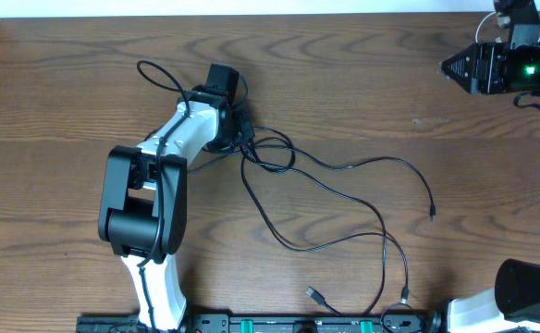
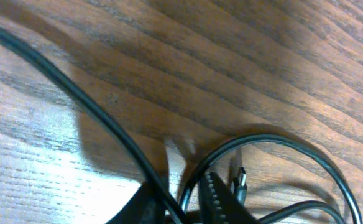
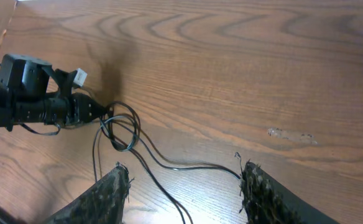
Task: Untangle cables
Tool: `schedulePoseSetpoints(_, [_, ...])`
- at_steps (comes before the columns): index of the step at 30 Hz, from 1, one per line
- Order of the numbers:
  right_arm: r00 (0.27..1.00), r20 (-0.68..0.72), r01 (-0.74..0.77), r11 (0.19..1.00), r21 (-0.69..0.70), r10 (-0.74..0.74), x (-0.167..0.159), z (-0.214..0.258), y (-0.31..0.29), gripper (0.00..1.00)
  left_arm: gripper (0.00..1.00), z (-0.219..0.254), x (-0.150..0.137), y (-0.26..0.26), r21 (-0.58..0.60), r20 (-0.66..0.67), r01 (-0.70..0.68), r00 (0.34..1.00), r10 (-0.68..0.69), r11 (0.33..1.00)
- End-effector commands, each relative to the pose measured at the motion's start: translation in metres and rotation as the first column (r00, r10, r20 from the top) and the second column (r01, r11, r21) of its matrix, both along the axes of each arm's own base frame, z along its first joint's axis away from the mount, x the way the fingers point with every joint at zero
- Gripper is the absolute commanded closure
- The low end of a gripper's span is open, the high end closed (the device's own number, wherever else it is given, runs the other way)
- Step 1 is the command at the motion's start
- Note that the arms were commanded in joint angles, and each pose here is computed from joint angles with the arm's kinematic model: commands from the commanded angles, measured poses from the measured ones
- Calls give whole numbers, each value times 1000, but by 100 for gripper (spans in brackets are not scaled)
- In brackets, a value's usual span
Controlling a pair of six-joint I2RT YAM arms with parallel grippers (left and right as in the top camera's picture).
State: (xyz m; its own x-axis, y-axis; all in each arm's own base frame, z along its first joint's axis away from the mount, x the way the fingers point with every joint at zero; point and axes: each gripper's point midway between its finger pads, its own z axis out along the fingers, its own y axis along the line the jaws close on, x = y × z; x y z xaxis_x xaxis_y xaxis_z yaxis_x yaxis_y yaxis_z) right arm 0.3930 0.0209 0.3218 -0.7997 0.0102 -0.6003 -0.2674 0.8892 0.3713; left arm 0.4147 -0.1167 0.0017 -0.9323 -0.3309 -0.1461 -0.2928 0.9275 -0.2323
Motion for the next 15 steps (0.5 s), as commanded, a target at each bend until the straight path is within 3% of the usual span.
schedulePoseSetpoints(1, [1000, 8, -16, 1000, -8, 16, 0, 2, 3, 44, 87, -19, -17, 5, 27, -61, -1, 998, 3, 1000])
schedulePoseSetpoints(3, [1000, 4, -16, 1000, -7, 16, -1, 1, 3, 44, 92, -19, -17, 5, 27, -61, -1, 998, 3, 1000])
schedulePoseSetpoints(8, [1000, -3, -16, 1000, -6, 16, -2, 0, 4, 44, 93, -11, -10, 2, 17, -29, 10, 1000, -9, 1000])
schedulePoseSetpoints(15, [998, -5, -63, 998, -5, 63, -4, 0, 22, 42, 93, 83, 7, -16, -87, 175, 92, 982, -75, 992])
